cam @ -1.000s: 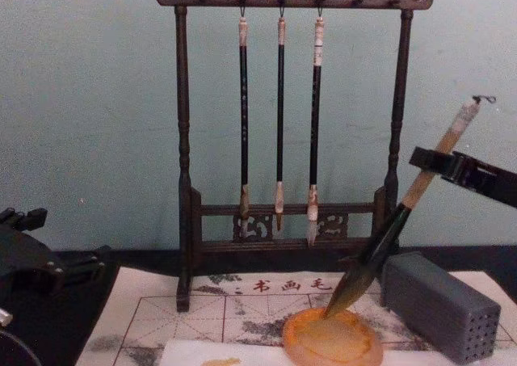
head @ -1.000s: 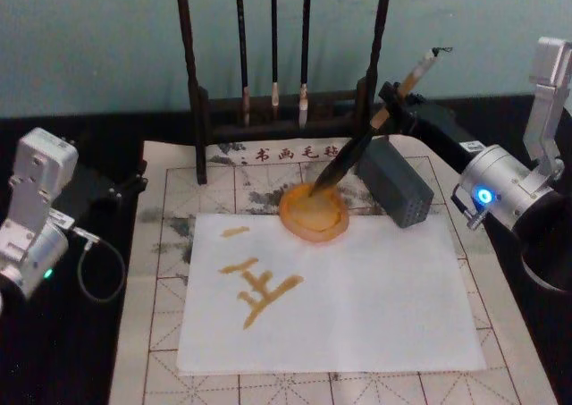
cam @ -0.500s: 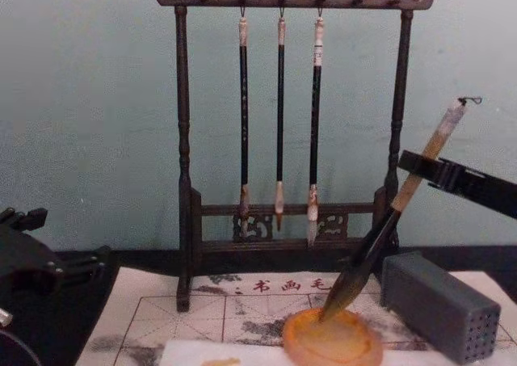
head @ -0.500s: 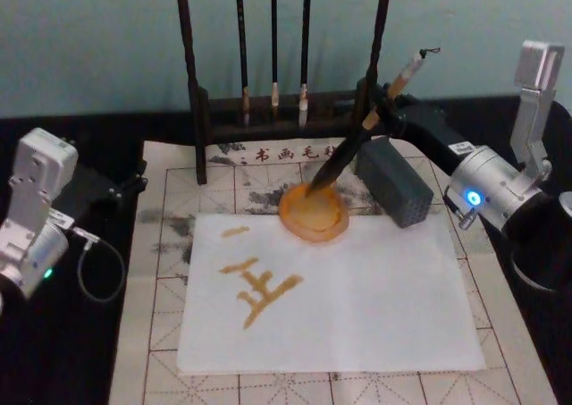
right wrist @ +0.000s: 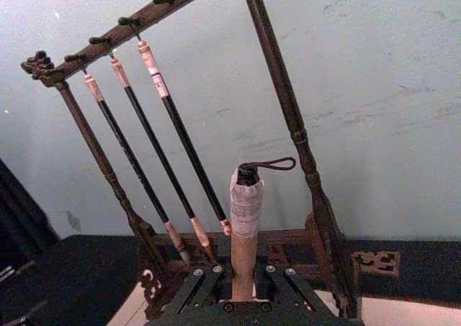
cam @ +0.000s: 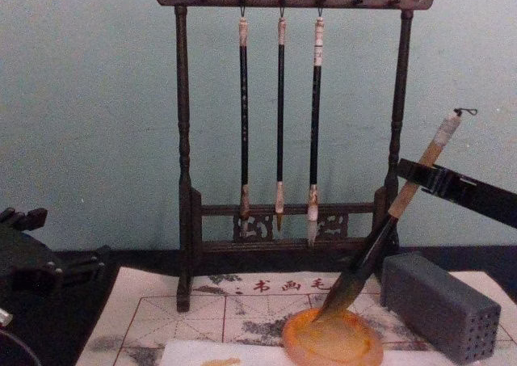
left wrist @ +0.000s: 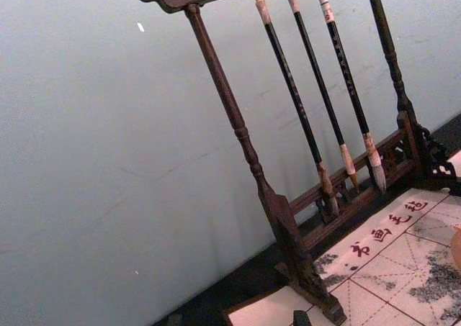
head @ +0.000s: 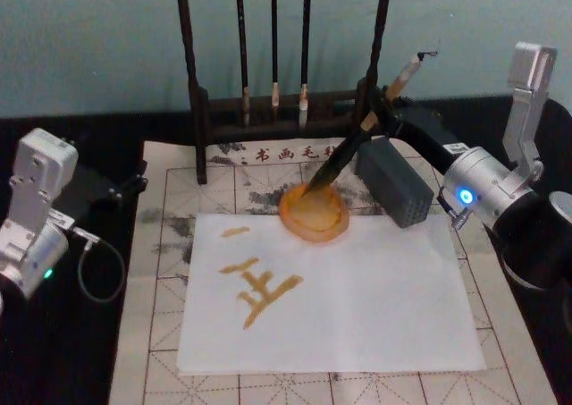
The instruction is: Pick up the brush from the inkstone, write on the paper, then place the brush back to its original position.
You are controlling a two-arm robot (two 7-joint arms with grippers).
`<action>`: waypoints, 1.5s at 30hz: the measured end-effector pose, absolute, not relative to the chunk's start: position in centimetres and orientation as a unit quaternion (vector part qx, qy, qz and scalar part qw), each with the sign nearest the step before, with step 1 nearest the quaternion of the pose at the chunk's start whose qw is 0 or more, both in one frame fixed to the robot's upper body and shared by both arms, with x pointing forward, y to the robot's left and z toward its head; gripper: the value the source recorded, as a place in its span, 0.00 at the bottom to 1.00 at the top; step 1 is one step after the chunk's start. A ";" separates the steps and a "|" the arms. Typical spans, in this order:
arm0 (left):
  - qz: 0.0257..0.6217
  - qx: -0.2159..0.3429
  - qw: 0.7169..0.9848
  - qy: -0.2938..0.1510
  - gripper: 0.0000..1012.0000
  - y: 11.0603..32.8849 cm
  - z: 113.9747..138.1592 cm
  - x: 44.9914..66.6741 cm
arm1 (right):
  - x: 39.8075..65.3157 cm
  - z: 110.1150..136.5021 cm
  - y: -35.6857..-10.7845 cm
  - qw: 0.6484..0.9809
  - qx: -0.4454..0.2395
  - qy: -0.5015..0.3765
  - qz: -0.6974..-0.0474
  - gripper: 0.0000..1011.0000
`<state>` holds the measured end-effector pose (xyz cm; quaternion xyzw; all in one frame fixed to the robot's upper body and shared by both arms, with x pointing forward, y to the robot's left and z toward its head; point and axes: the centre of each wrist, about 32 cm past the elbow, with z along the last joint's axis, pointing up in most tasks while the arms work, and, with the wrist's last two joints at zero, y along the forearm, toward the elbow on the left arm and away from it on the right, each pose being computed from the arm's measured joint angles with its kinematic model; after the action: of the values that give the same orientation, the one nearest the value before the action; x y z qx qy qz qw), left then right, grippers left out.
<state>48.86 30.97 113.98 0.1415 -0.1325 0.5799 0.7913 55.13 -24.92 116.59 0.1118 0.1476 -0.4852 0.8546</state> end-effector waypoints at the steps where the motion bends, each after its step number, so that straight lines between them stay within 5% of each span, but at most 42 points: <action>1: 0.580 0.141 0.791 -0.132 0.99 31.0 114.0 48.9 | 55.1 116.6 -24.9 0.854 0.112 0.148 -0.486 0.18; 45: 0.580 0.141 0.791 -0.132 0.99 31.0 114.0 48.9 | 53.5 118.3 -26.4 0.861 0.123 0.082 -0.487 0.18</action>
<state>48.86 30.97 113.98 0.1415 -0.1325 0.5799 0.7913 53.47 -26.39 118.34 0.1228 0.0820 -0.4866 0.8610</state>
